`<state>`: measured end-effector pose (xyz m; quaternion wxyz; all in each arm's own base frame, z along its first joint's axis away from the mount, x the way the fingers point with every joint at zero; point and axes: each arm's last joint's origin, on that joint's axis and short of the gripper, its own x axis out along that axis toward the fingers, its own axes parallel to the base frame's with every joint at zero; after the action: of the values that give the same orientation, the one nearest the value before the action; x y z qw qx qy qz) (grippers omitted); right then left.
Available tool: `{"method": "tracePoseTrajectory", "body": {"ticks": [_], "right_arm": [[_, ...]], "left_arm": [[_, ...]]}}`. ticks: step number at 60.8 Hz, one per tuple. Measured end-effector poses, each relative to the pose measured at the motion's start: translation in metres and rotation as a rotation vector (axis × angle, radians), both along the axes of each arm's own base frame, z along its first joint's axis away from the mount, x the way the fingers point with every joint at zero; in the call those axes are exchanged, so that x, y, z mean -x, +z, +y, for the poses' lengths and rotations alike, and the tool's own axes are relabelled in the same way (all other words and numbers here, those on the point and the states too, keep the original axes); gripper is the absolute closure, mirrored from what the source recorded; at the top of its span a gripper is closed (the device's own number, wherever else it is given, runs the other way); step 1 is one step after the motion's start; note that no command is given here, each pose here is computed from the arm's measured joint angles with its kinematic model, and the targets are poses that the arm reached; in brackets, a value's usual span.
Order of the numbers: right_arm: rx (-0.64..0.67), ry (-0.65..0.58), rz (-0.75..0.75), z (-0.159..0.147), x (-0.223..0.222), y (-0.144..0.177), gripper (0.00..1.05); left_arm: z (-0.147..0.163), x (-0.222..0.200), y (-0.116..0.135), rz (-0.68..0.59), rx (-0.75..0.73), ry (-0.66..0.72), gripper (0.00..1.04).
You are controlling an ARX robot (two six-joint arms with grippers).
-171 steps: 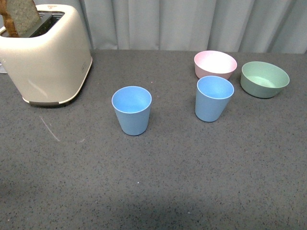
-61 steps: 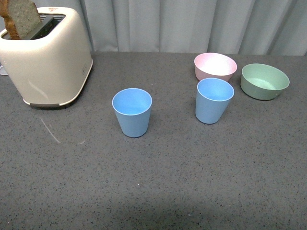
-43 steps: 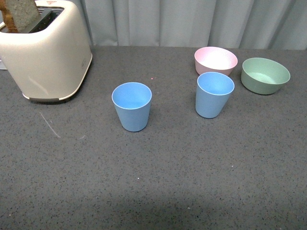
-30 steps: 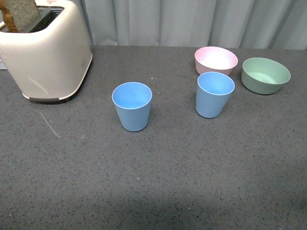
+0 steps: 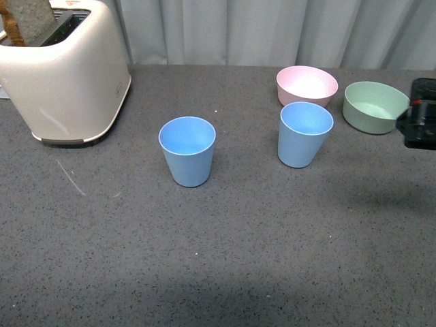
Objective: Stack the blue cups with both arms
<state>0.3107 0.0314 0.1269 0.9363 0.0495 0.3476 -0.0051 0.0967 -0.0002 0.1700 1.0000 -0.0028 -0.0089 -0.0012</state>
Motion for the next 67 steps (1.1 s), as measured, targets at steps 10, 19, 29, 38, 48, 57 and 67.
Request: {"method": "tracePoseTrajectory", "body": {"ticks": [10, 19, 29, 38, 48, 57, 67], "right_arm": [[-0.049, -0.006, 0.039, 0.015, -0.028, -0.008, 0.10], [-0.085, -0.013, 0.079, 0.027, -0.048, -0.015, 0.10], [-0.099, -0.020, 0.127, 0.037, -0.067, -0.020, 0.10], [-0.120, 0.002, 0.181, 0.048, -0.079, -0.027, 0.10], [-0.134, 0.012, 0.223, 0.058, -0.092, -0.035, 0.11], [-0.135, 0.009, 0.239, 0.061, -0.097, -0.035, 0.34], [-0.129, -0.011, 0.280, 0.062, -0.098, -0.036, 0.62]], "left_arm": [[0.000, 0.000, 0.000, 0.000, 0.000, 0.000, 0.07], [0.000, 0.000, 0.000, 0.000, 0.000, 0.000, 0.07], [0.000, 0.000, 0.000, 0.000, 0.000, 0.000, 0.07], [0.000, 0.000, 0.000, 0.000, 0.000, 0.000, 0.07], [0.000, 0.000, 0.000, 0.000, 0.000, 0.000, 0.07], [0.000, 0.000, 0.000, 0.000, 0.000, 0.000, 0.07], [0.000, 0.000, 0.000, 0.000, 0.000, 0.000, 0.07]]}}
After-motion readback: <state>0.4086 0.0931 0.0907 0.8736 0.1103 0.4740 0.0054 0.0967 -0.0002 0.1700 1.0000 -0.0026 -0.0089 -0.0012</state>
